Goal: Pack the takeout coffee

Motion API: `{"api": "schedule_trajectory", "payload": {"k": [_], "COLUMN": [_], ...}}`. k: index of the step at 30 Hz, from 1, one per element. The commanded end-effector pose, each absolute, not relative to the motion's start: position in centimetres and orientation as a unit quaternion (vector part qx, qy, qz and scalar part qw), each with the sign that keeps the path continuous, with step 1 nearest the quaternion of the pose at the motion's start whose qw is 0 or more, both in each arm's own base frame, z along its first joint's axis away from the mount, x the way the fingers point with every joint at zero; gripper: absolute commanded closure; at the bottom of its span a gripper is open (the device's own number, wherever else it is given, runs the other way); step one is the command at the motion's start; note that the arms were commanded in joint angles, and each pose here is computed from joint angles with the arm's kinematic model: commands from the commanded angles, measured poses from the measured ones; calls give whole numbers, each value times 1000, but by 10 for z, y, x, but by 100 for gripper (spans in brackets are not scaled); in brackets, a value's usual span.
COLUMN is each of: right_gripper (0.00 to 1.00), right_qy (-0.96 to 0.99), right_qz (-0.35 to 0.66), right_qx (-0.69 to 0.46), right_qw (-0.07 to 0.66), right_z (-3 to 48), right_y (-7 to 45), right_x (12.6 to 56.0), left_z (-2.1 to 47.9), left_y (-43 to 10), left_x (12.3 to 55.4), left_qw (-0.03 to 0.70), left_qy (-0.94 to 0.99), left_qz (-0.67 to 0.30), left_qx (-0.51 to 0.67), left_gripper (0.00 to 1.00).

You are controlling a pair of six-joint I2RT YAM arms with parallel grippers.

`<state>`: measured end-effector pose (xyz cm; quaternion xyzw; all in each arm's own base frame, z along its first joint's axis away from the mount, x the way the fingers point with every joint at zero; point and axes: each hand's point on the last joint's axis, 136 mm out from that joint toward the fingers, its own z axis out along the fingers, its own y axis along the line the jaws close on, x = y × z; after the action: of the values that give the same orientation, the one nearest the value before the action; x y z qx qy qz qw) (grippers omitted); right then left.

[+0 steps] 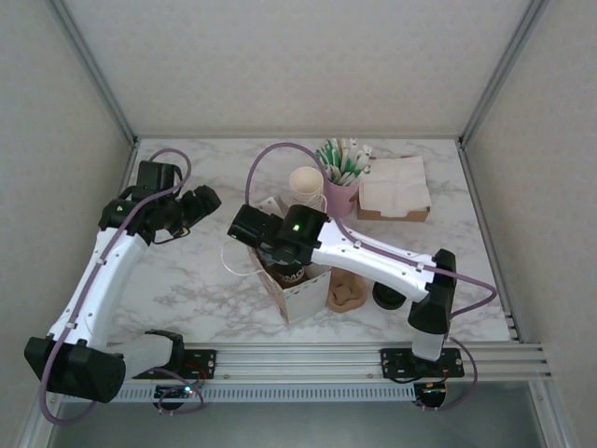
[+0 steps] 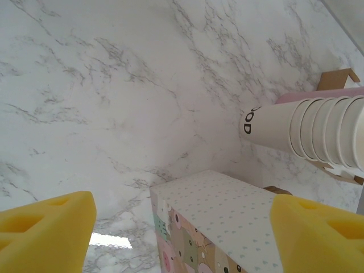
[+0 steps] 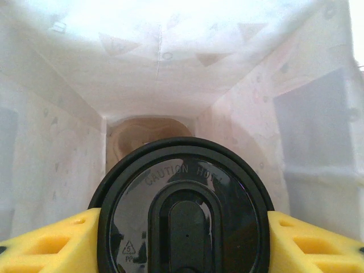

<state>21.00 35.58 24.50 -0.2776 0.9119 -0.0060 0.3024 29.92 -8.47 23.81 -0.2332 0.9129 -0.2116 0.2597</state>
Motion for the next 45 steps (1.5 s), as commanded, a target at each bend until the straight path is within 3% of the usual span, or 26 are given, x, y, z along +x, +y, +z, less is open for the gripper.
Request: {"api": "schedule_trajectory", "payload": {"k": [1,33,45], "right_gripper": [50,50,50], "right_qy": [909,862,831], "right_qz": [17,170,243], "right_qx": [-271,-230,-218], "right_qw": [317,419,451], "right_z": [274,392,424], "right_y": [345,257,253], "right_x": [201,167,159], "left_z": [253,261,262], "left_y": [-81,-76,-75], "left_x": [296,294,293], "left_qw": [276,288,288], "left_qy": [910,907,907], "left_qz": [-209,-201,-200], "left_qx": [-228,-231,-233], "left_gripper": [20,18,18]}}
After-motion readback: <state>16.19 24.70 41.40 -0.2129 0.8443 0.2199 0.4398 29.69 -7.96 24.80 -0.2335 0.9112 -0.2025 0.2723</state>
